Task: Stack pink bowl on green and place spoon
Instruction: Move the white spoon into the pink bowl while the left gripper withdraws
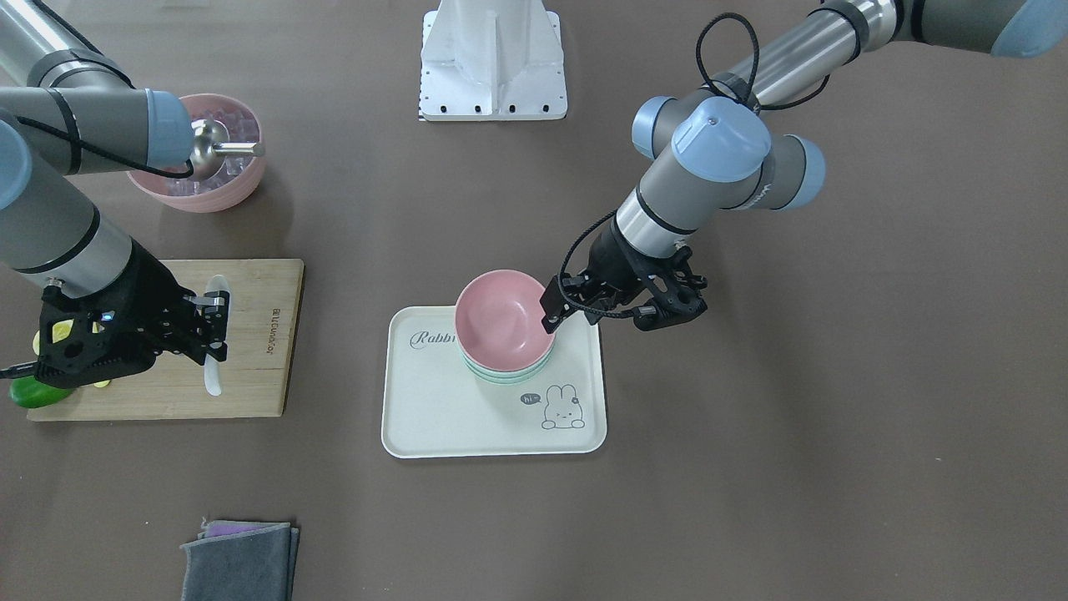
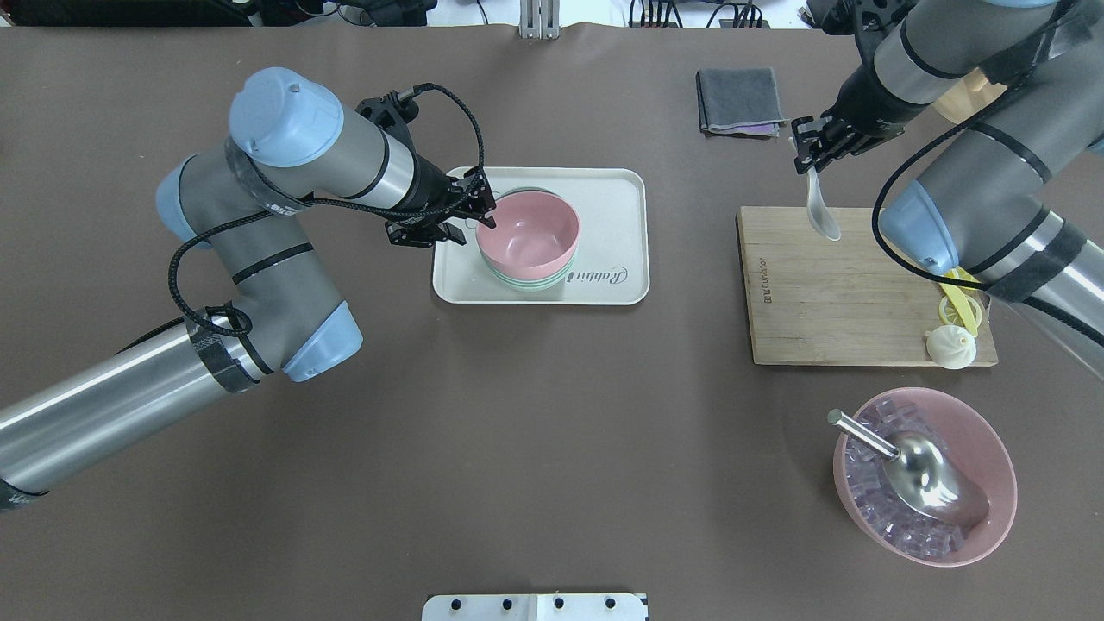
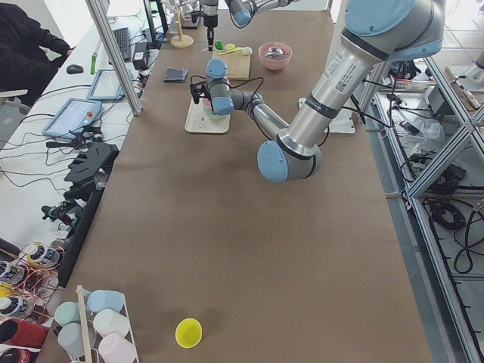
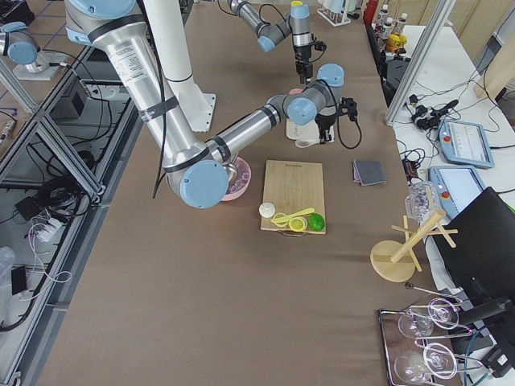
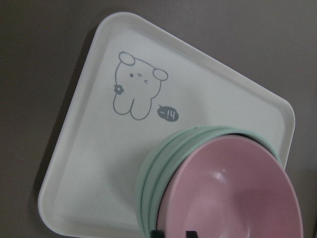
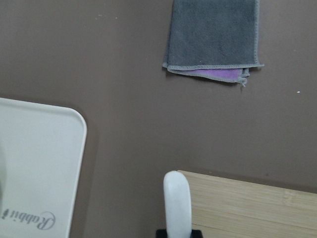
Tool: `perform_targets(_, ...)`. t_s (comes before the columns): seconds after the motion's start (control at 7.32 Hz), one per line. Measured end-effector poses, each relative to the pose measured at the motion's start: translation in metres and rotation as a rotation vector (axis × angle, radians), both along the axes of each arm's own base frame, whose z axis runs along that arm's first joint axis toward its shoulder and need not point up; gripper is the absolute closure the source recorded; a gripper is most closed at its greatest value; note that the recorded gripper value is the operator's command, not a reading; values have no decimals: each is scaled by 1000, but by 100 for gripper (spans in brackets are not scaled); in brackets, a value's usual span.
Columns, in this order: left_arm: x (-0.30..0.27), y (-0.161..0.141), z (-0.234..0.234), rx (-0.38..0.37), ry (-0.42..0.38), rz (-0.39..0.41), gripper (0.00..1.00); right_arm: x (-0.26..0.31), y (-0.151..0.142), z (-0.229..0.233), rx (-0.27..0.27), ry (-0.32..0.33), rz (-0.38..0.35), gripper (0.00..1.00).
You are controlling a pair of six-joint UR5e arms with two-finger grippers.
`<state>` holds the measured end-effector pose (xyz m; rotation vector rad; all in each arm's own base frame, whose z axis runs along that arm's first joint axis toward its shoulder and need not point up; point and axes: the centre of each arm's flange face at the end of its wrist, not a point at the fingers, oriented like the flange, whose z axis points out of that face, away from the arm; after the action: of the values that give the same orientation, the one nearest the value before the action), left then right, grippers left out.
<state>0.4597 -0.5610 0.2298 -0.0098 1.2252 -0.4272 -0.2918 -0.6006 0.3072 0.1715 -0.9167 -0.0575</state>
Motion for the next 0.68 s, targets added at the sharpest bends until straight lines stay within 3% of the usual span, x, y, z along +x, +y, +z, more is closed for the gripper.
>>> perform_targets(0.41, -106, -53, 45, -66, 5, -19, 2, -72, 26, -69, -60, -176, 78, 100)
perform_targets(0.68, -148, -65, 69, -65, 0, -1, 2, -159, 41, -117, -55, -264, 170, 100)
